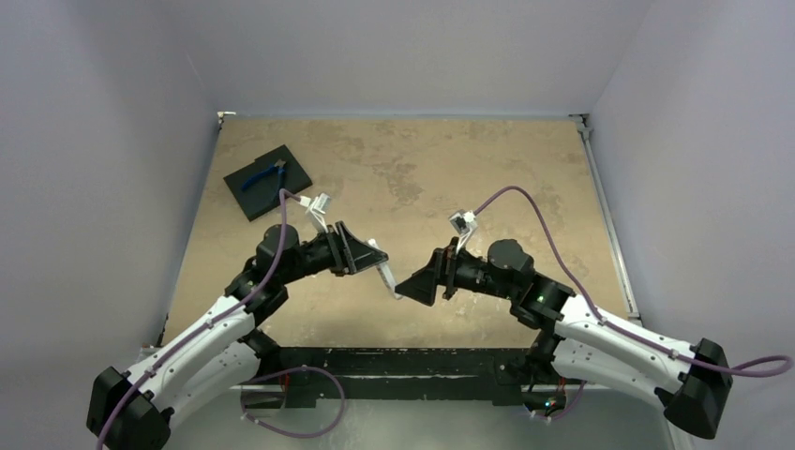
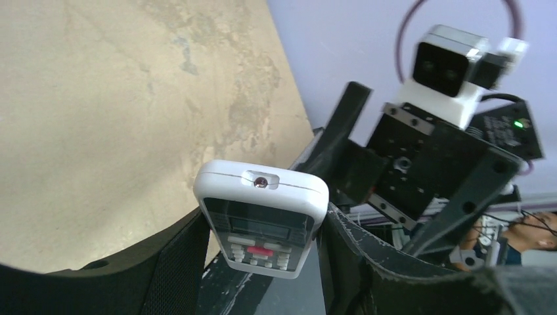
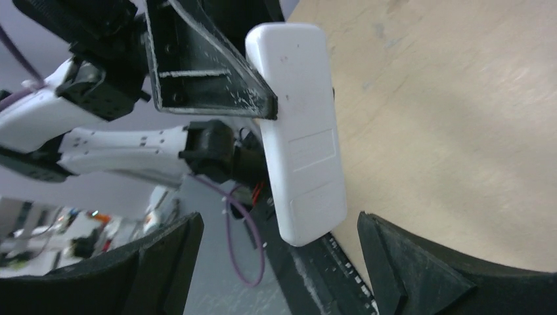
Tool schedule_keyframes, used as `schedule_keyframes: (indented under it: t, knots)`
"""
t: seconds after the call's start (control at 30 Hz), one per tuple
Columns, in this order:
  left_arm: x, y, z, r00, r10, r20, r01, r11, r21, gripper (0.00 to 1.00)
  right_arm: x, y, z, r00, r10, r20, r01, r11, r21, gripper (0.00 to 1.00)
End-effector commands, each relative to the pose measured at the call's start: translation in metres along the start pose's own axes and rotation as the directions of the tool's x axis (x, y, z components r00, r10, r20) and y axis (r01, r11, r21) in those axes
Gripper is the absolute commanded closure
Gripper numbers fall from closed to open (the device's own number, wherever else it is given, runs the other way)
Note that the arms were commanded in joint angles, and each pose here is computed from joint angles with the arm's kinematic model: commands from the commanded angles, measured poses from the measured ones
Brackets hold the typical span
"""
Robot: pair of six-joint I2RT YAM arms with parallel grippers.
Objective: Load the batteries into the remote control
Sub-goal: Turn over the remote control at the center of the board.
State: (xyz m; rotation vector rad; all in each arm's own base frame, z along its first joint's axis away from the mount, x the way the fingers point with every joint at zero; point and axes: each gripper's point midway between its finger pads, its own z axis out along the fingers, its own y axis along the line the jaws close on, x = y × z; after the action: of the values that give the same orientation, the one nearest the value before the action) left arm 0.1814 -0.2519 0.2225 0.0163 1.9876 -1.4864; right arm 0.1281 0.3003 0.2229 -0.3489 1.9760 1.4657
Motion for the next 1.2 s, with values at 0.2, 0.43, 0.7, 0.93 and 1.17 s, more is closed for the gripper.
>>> schedule_keyframes:
  t: [0.2, 0.43, 0.7, 0.93, 1.17]
  knots:
    - [-0.011, 0.056, 0.018, 0.995, 0.099, -0.025, -0.101, 0.928, -0.359, 1.00, -0.038, -0.039, -0.036, 0.978, -0.202, 0.054, 0.171, 0.920, 0.353, 0.01]
    - [0.011, 0.095, 0.042, 0.986, 0.118, -0.113, -0.161, 0.822, -0.546, 1.00, -0.046, -0.058, -0.057, 0.969, -0.244, 0.046, 0.191, 0.850, 0.492, 0.01]
    - [0.026, 0.119, 0.062, 0.980, 0.099, -0.174, -0.191, 0.726, -0.660, 1.00, -0.047, -0.066, -0.068, 0.965, -0.256, 0.054, 0.189, 0.824, 0.534, 0.01]
    - [0.036, 0.139, 0.077, 0.975, 0.070, -0.212, -0.204, 0.659, -0.724, 1.00, -0.046, -0.073, -0.070, 0.965, -0.261, 0.033, 0.196, 0.799, 0.568, 0.01]
    - [0.045, 0.156, 0.086, 0.972, 0.041, -0.233, -0.207, 0.624, -0.753, 0.84, -0.042, -0.075, -0.065, 0.969, -0.246, 0.023, 0.191, 0.806, 0.560, 0.01]
